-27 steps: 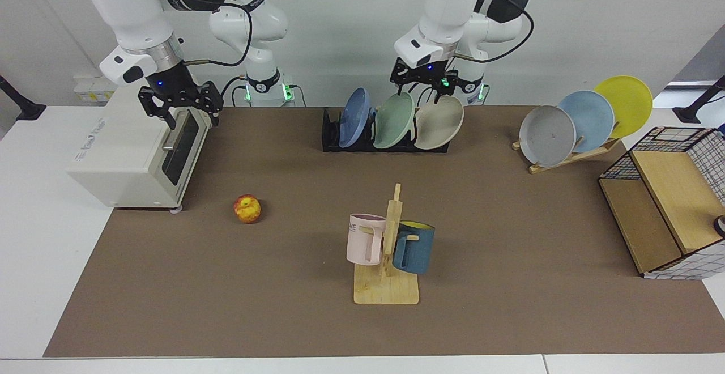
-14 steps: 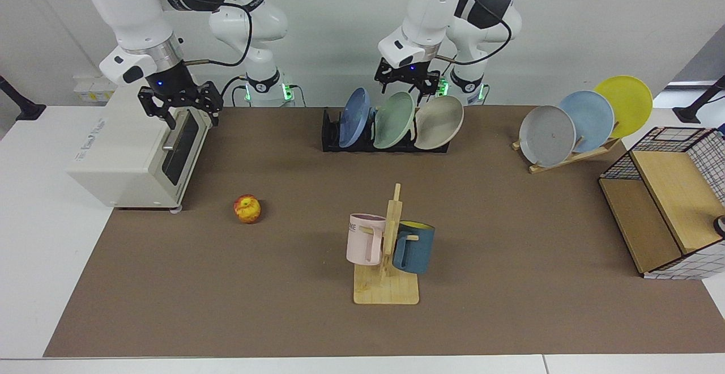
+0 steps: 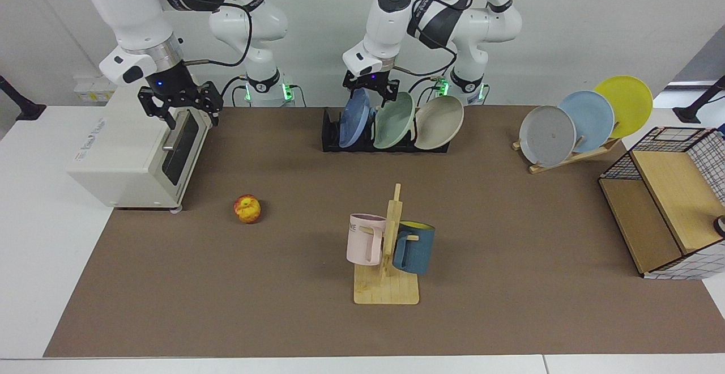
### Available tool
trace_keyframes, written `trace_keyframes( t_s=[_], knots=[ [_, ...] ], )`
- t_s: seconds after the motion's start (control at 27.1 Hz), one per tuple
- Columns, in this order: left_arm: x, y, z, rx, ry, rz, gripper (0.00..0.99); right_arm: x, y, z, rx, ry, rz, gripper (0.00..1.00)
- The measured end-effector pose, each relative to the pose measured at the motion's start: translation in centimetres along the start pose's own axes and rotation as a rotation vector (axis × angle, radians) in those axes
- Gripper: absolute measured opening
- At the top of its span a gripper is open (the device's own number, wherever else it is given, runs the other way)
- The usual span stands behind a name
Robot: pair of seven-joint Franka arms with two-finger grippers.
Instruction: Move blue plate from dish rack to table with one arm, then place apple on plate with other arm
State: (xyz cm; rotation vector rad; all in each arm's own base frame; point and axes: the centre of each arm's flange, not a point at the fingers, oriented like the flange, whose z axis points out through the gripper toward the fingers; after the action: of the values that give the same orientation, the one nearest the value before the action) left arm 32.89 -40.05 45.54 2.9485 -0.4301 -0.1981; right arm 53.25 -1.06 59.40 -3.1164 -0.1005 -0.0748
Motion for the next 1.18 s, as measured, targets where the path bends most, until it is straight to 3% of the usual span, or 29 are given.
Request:
trace_keyframes(
  t_s=[0.52, 0.55, 0.59, 0.7, 0.74, 0.81, 0.85, 1.11, 1.18],
  knots=[
    [0.5, 1.0, 2.6, -0.060, -0.022, -0.012, 0.965, 0.0, 0.0, 0.0, 0.000, 0.000, 0.000, 1.00],
    [0.5, 1.0, 2.7, -0.062, -0.023, -0.012, 0.934, 0.0, 0.0, 0.0, 0.000, 0.000, 0.000, 1.00],
    [0.5, 1.0, 2.7, -0.062, -0.023, -0.012, 0.828, 0.0, 0.0, 0.0, 0.000, 0.000, 0.000, 1.00],
    [0.6, 1.1, 2.6, -0.065, -0.019, -0.012, 0.674, 0.0, 0.0, 0.0, 0.000, 0.000, 0.000, 1.00],
    [0.6, 1.1, 2.6, -0.066, -0.017, -0.012, 0.568, 0.0, 0.0, 0.0, 0.000, 0.000, 0.000, 1.00],
    [0.7, 1.2, 2.4, -0.068, -0.013, -0.011, 0.485, 0.0, 0.0, 0.0, 0.000, 0.000, 0.000, 1.00],
    [0.7, 1.2, 2.3, -0.069, -0.012, -0.010, 0.388, 0.0, 0.0, 0.0, 0.000, 0.000, 0.000, 1.00],
    [0.8, 1.2, 1.7, -0.065, -0.013, -0.009, 0.286, 0.0, 0.0, 0.0, 0.000, 0.000, 0.000, 1.00],
    [0.7, 1.1, 1.4, -0.045, -0.026, -0.004, 0.176, 0.0, 0.0, 0.0, 0.000, 0.000, 0.000, 1.00]
  ],
)
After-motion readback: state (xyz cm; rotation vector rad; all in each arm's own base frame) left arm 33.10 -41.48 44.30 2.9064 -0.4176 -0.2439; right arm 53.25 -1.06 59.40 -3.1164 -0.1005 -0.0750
